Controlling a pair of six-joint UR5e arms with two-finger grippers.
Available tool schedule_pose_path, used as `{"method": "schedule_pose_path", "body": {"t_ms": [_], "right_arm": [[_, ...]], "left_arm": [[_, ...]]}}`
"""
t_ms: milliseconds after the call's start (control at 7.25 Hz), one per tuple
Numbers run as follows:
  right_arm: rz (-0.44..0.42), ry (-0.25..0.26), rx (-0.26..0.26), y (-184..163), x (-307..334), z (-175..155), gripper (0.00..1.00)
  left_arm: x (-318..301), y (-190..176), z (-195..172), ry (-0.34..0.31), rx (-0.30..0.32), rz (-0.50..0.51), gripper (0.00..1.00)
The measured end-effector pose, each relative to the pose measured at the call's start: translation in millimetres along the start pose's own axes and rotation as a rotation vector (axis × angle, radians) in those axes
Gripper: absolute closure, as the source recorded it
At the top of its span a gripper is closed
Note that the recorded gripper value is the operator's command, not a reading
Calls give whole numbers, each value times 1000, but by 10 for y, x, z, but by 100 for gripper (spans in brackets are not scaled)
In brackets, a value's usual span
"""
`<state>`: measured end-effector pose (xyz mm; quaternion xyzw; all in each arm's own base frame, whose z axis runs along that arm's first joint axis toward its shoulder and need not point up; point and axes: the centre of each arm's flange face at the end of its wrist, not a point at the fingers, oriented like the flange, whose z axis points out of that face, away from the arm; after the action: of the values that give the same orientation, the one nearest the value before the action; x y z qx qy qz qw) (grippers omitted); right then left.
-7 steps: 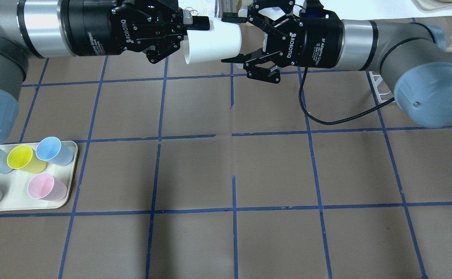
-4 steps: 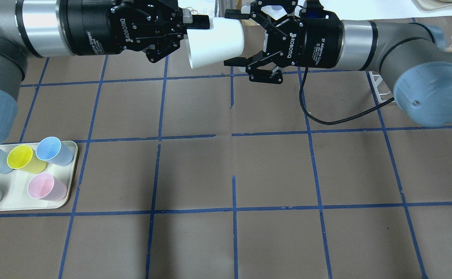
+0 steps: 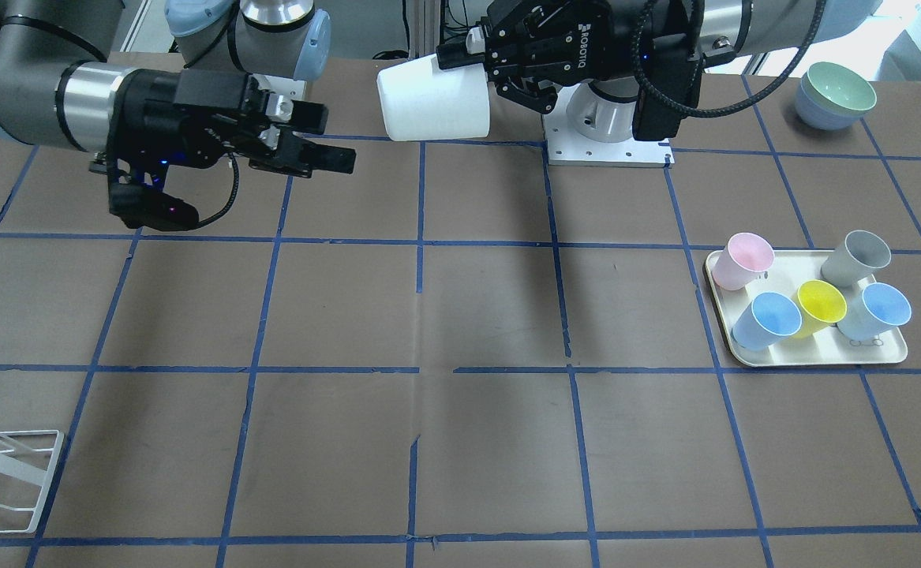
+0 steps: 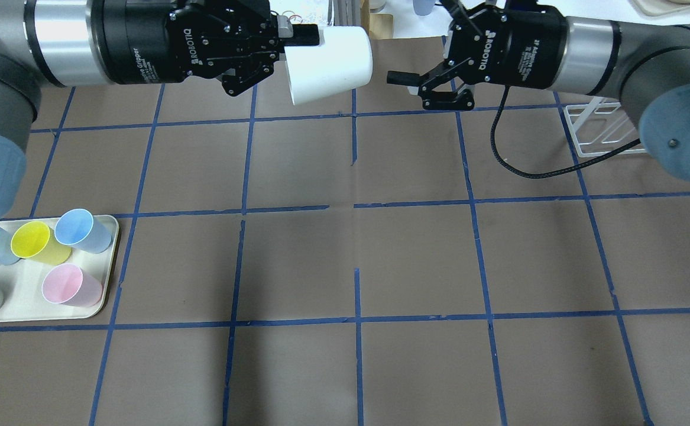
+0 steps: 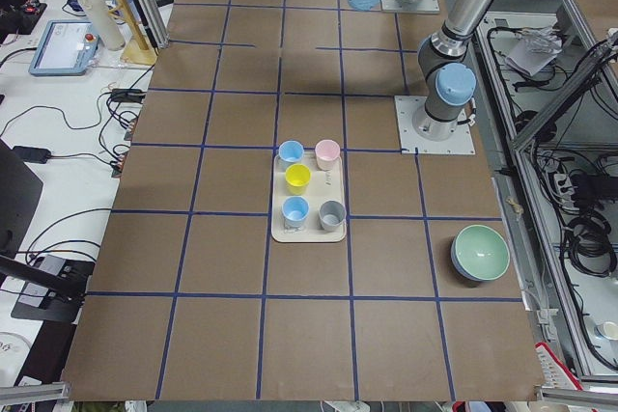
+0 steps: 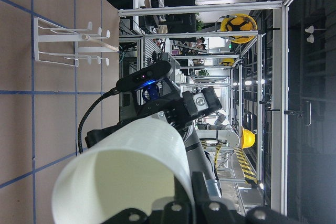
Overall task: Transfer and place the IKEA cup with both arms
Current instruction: 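Open the right gripper and pull it away from the cup, then carry the white cup to the tray with the left gripper while the right arm retracts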
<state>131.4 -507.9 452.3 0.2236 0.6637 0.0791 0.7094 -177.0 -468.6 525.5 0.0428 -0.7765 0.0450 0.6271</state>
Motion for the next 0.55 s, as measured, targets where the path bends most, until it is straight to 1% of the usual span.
{"method": "schedule_pose_path", "body": {"t_ms": [138, 276, 414, 552], "right_arm": [[4, 42, 48, -80, -35, -225, 0], [-15, 150, 87, -82, -66, -366, 0], [-42, 296, 122, -19, -121, -447, 0], [-67, 439, 158, 85, -196, -507, 0]], "left_arm": [[-67, -19, -41, -99, 11, 4, 100], [-188, -40, -93, -233, 22, 4, 100], [-330, -80, -197, -391, 38, 5, 100], [-488, -140, -389, -563, 60, 5, 100]]}}
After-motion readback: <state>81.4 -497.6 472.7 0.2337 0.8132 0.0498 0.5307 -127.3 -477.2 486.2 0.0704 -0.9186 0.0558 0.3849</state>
